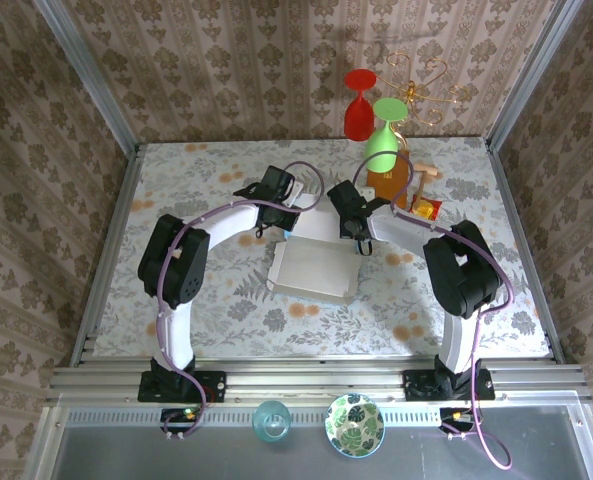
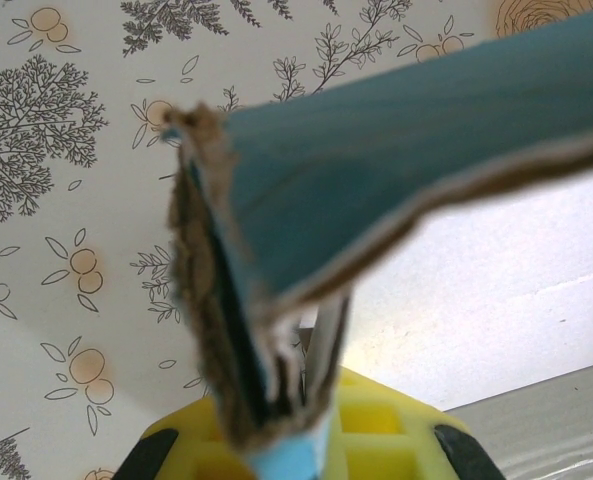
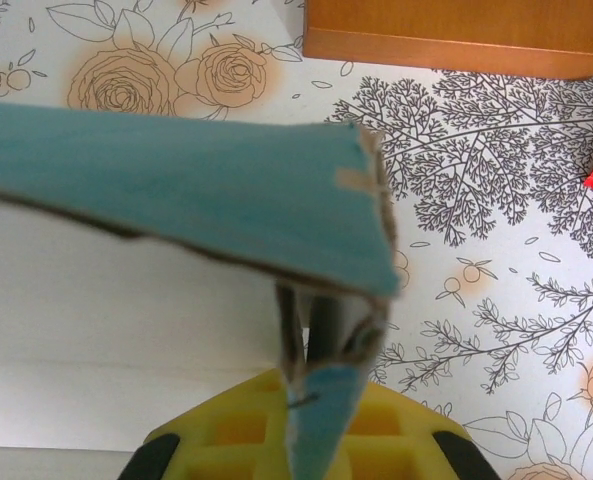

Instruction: Fold the paper box

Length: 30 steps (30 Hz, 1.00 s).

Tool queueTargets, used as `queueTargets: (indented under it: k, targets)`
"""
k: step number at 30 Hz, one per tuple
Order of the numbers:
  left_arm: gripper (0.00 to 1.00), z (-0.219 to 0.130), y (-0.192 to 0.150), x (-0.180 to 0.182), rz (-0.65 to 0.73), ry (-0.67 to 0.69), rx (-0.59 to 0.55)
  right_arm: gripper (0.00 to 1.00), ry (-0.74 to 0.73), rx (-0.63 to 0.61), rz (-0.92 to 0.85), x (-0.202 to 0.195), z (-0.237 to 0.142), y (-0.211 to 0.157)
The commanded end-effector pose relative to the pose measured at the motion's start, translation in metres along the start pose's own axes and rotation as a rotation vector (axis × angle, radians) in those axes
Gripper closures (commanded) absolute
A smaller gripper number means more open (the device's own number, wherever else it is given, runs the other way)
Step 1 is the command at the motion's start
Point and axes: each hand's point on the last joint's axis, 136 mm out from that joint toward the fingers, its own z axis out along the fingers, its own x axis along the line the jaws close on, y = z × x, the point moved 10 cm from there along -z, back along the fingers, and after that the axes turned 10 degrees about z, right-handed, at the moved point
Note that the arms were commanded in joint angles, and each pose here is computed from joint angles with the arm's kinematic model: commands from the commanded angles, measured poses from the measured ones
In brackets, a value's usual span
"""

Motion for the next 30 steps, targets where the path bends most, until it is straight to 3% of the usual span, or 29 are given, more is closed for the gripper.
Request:
queueTargets:
  k: [1,5,10,12,17,21,26,28,30]
  targets:
    - [0.84,0.012,-0.022,-0.003,-0.02,-0.003,0.112,1.0,-0.082,-0.002,-0.009,-0.007,0.006,-0.003]
    - [0.73,0.004,-0.024,0.002,-0.047,-0.011,0.074,1.0,-0.087,-0.003,-0.014,-0.008,0.004,-0.003]
    - [0.71,0.002,-0.03,0.008,-0.059,-0.019,0.067,1.0,-0.086,0.003,-0.017,-0.008,0.005,-0.004]
    - [0.75,0.004,-0.031,0.009,-0.057,-0.02,0.07,1.0,-0.083,0.003,-0.014,-0.007,0.005,-0.003]
    - [0.98,0.007,-0.028,0.013,-0.067,0.029,0.071,1.0,-0.078,0.0,-0.014,-0.005,0.003,0.0]
    - [1.0,0.011,-0.029,0.013,-0.071,0.095,0.096,1.0,-0.092,0.003,-0.014,-0.005,0.001,-0.001]
    - [1.0,0.014,-0.026,0.003,-0.063,0.071,0.081,1.0,-0.089,0.015,-0.013,-0.002,0.0,-0.004]
    - [0.77,0.006,-0.022,0.001,-0.072,0.052,0.032,1.0,-0.096,0.02,-0.013,-0.004,0.002,-0.006]
    - [0.67,-0.006,-0.017,0.001,-0.082,0.013,-0.009,1.0,-0.097,0.02,-0.016,-0.005,0.001,-0.006]
